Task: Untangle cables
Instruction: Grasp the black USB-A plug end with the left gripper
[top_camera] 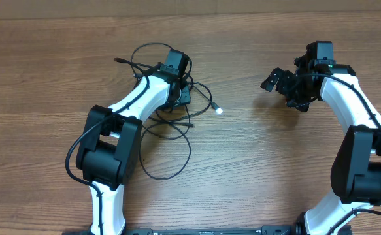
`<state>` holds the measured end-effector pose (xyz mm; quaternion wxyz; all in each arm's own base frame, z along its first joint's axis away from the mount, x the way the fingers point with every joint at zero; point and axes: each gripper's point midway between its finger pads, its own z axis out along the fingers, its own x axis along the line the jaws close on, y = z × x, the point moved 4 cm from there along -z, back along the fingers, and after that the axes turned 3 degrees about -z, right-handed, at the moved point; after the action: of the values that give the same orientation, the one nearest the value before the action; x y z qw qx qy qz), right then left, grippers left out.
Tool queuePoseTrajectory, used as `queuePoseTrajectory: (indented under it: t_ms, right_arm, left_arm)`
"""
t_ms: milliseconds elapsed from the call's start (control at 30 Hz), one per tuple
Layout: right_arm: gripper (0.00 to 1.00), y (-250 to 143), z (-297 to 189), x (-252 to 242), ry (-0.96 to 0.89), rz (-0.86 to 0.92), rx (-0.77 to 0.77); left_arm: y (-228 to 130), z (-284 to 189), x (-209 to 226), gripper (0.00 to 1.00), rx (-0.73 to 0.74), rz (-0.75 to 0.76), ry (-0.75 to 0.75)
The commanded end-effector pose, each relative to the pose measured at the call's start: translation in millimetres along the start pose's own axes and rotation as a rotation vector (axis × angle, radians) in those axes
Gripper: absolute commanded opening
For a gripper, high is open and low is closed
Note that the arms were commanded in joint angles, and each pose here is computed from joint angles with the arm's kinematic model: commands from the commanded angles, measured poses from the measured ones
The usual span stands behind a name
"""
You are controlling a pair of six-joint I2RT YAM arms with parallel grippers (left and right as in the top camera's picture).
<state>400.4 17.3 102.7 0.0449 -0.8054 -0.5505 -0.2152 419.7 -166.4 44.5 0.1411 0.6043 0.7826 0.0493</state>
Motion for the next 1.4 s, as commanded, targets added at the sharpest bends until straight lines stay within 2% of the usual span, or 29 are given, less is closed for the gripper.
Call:
queuePoseTrajectory:
  t_ms: [0,300,500,667,800,833,933,1100,1233,1367]
  right_arm:
    - [1.00,4.0,-4.3,2.3,0.003,-0.014,-0.019]
    - [1.00,4.0,-4.3,2.3,0.003,-0.014,-0.019]
    - [1.00,4.0,-4.3,2.3,0.003,-0.014,-0.019]
    - [1.00,4.0,-4.3,2.3,0.003,-0.014,-0.019]
    - [1.00,4.0,-4.3,2.3,0.003,-0.014,-0.019]
    - [1.00,3.9,-4.3,2.2,0.003,-0.013,-0.019]
    - [1.00,4.0,-4.3,2.3,0.003,-0.014,-0.019]
    - [1.00,4.0,-4.3,2.3,0.003,-0.014,-0.019]
    - [1.00,4.0,-4.3,2.3,0.003,-0.014,-0.019]
    - [1.00,4.0,-4.3,2.3,0.003,-0.014,-0.019]
  left_arm:
    - [9.4,2.9,4.7,0.50,-0.016,-0.047,-0.005]
    - [7.2,16.9,-2.9,0.50,-0.015,-0.085,-0.026]
    - [-3.8,25.6,-7.1,0.41,0.041,-0.078,-0.051]
    - [-12.9,25.3,-8.9,0.39,0.067,-0.063,-0.036]
    - [-22.5,24.8,-11.4,0.22,0.091,-0.045,-0.018]
    - [-24.1,24.7,-11.9,0.21,0.095,-0.037,-0.016]
    - [-32.6,24.0,-7.6,0.06,0.114,-0.022,0.031]
    - [-44.2,21.8,2.4,0.04,0.164,-0.017,0.089]
    - [-61.6,17.0,11.3,0.04,0.258,-0.014,0.125]
    - [-73.0,12.1,20.9,0.04,0.325,0.088,0.158]
